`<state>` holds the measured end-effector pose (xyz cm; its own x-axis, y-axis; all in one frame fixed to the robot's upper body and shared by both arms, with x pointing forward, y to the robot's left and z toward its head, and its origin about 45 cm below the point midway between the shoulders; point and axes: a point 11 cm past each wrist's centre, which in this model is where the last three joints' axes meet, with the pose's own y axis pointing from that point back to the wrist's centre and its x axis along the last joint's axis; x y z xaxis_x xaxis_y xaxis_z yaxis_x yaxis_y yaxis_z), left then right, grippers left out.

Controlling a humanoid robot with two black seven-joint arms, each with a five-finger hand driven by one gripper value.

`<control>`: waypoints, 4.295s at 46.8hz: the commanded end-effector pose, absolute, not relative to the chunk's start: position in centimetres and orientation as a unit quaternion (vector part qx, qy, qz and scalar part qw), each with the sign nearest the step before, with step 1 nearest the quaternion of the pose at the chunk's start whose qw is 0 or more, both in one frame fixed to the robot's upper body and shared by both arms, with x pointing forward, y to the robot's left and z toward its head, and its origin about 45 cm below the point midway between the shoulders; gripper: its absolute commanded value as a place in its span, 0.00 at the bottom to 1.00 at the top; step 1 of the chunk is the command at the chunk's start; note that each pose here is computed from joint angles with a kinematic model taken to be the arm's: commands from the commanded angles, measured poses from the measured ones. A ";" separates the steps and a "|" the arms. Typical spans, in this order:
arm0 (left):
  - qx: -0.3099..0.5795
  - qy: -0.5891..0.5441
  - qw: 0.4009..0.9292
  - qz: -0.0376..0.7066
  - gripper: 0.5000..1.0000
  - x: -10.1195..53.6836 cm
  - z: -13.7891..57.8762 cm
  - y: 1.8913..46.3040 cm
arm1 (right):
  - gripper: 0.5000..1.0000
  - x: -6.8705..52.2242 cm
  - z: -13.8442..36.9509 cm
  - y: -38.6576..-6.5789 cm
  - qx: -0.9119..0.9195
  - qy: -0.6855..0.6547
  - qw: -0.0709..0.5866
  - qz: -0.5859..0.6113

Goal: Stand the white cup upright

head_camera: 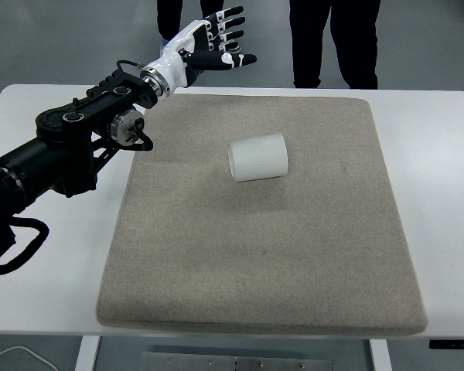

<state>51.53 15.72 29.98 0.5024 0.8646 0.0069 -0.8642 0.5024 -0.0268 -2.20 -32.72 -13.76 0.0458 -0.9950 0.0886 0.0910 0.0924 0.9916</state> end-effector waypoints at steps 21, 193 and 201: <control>0.177 -0.115 0.899 0.384 0.98 48.7 33.1 11.1 | 0.86 -2.2 -13.8 -32.7 0.463 -0.488 0.555 -0.489; 0.198 -0.216 0.876 0.382 0.02 47.8 29.2 12.8 | 0.86 -2.2 -13.8 -32.7 0.463 -0.488 0.555 -0.489; 0.130 -0.196 0.876 0.422 0.02 48.0 29.7 15.4 | 0.86 -2.2 -13.8 -32.7 0.463 -0.488 0.555 -0.489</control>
<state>47.99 14.34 29.90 0.5848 0.6499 0.4855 -0.7747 0.6248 0.0969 -2.21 -32.72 -13.76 0.0457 -0.9950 0.0886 0.0911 0.0924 0.9915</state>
